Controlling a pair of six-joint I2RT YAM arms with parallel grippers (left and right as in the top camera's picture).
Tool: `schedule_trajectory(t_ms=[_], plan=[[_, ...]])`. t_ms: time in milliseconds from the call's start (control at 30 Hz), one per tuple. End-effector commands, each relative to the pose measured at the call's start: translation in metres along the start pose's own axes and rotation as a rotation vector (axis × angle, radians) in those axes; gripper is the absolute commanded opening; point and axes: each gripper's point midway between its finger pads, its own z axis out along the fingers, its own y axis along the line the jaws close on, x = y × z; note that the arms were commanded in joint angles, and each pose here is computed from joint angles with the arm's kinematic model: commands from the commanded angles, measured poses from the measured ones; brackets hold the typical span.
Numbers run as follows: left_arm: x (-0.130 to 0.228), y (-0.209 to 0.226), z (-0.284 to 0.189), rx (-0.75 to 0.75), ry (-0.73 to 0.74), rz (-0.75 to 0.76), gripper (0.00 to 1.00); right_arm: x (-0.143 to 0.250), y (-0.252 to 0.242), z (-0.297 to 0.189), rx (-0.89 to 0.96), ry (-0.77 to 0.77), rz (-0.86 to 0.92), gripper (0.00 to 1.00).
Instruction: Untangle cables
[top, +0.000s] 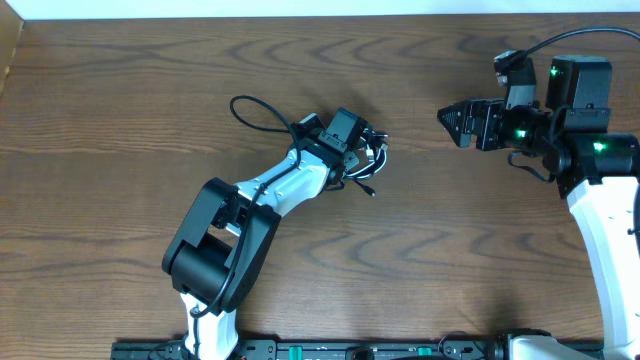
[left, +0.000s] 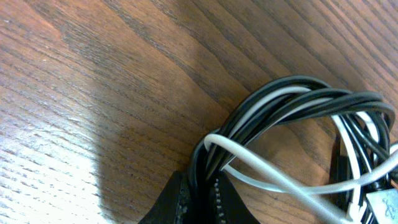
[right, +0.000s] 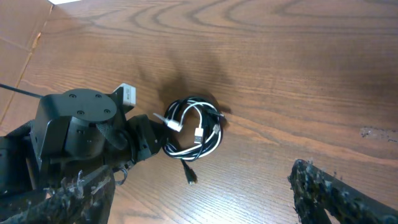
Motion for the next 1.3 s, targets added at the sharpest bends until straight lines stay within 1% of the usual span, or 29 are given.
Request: schedule_trajectory(t_ms=[0, 67, 100, 167, 267, 367, 400, 533, 600, 667, 833, 1000, 1067, 1133, 1200, 1233, 1267], plan=[[0.010, 0.009, 0.008, -0.023, 0.051, 0.024, 0.07, -0.004, 0.005, -0.001, -0.010, -0.008, -0.003, 0.87], [0.012, -0.007, -0.004, 0.050, 0.099, 0.021, 0.07, -0.004, 0.006, 0.000, -0.013, -0.007, -0.004, 0.88], [0.013, -0.024, -0.016, 0.131, 0.144, 0.033, 0.08, -0.005, 0.007, 0.000, -0.015, -0.010, -0.008, 0.88], [0.012, -0.053, -0.037, 0.282, 0.191, 0.088, 0.07, -0.007, 0.009, 0.001, -0.021, -0.020, -0.019, 0.88], [0.002, -0.088, -0.075, 0.499, 0.203, 0.178, 0.08, -0.011, 0.015, 0.002, -0.034, -0.035, -0.037, 0.84], [-0.009, -0.102, -0.113, 0.645, 0.210, 0.243, 0.07, -0.014, 0.020, 0.004, -0.043, -0.047, -0.041, 0.79], [-0.013, -0.104, -0.123, 0.683, 0.212, 0.270, 0.07, -0.016, 0.021, 0.004, -0.047, -0.053, -0.031, 0.78], [-0.018, -0.105, -0.158, 0.851, 0.247, 0.404, 0.07, -0.020, 0.026, 0.005, -0.058, -0.070, -0.006, 0.66], [-0.017, -0.103, -0.169, 0.926, 0.279, 0.454, 0.08, -0.021, 0.029, 0.006, -0.066, -0.072, -0.007, 0.63], [-0.015, -0.100, -0.177, 0.989, 0.302, 0.509, 0.07, -0.021, 0.035, 0.008, -0.078, -0.072, -0.014, 0.67], [-0.006, -0.094, -0.188, 1.068, 0.352, 0.585, 0.08, -0.017, 0.050, 0.021, -0.110, -0.052, -0.064, 0.71], [0.002, -0.092, -0.203, 1.156, 0.409, 0.612, 0.07, 0.007, 0.058, 0.029, -0.180, 0.038, -0.229, 0.70], [0.000, -0.090, -0.208, 1.189, 0.426, 0.609, 0.07, 0.013, 0.054, 0.029, -0.178, 0.060, -0.244, 0.68], [-0.004, -0.086, -0.215, 1.241, 0.445, 0.611, 0.07, 0.013, 0.049, 0.027, -0.172, 0.062, -0.241, 0.65], [-0.009, -0.081, -0.222, 1.297, 0.462, 0.616, 0.08, 0.010, 0.050, 0.024, -0.195, 0.052, -0.239, 0.64], [-0.011, -0.079, -0.226, 1.331, 0.468, 0.622, 0.08, 0.010, 0.052, 0.024, -0.226, 0.049, -0.251, 0.65], [-0.014, -0.076, -0.230, 1.366, 0.479, 0.621, 0.07, 0.010, 0.057, 0.023, -0.266, 0.045, -0.261, 0.69]])
